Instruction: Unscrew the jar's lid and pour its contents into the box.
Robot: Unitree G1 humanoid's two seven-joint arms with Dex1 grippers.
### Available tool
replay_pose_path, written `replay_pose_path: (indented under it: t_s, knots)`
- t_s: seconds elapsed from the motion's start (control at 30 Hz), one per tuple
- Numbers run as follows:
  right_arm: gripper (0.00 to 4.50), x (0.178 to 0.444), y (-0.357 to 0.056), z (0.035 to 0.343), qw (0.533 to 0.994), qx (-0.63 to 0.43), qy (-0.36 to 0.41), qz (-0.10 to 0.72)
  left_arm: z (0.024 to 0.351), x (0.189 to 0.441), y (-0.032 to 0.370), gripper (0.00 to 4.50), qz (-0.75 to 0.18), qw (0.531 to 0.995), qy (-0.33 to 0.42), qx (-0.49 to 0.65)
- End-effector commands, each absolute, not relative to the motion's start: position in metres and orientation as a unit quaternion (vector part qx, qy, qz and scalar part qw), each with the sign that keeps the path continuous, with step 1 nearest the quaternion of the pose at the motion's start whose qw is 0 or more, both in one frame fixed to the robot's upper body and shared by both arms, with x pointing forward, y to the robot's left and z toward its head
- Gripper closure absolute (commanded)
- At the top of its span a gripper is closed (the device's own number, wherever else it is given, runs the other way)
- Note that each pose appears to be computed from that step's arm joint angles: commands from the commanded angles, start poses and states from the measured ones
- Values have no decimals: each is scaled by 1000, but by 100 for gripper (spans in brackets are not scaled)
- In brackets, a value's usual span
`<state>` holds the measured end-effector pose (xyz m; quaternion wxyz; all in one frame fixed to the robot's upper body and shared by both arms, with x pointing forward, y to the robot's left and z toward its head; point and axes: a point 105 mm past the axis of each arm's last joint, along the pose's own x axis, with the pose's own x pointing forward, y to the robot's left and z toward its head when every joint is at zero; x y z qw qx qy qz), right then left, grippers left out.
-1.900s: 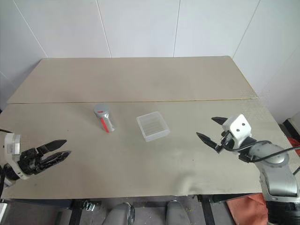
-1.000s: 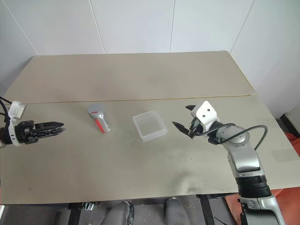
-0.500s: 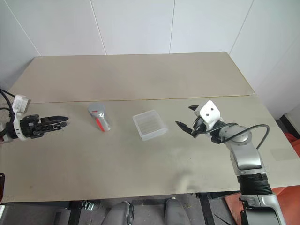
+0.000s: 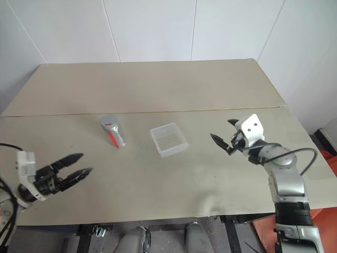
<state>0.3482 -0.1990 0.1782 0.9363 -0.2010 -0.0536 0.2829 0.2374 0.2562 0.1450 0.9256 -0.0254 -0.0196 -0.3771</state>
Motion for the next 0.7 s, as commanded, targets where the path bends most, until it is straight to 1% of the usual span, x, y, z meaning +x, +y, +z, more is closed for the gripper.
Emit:
replay_pose_path:
  t_s: [0.03, 0.1, 0.23, 0.3, 0.53, 0.7]
  knots:
    - [0, 340, -192, 194, 939, -189, -85, 275, 152, 234, 246, 4, -341, 938, -56, -20]
    - [0, 335, -188, 193, 940, -184, -85, 273, 148, 231, 237, 4, -325, 943, -62, -26]
    - [0, 326, -181, 192, 945, -169, -86, 268, 139, 244, 227, 4, -219, 972, -84, -20]
    - [0, 322, -175, 192, 944, -165, -87, 273, 139, 250, 220, 4, -183, 978, -95, -20]
    - [0, 312, -161, 198, 941, -155, -86, 287, 133, 275, 189, 4, -136, 985, -102, -22]
    - [0, 301, -156, 206, 933, -167, -85, 306, 123, 295, 187, 4, -84, 992, -98, -16]
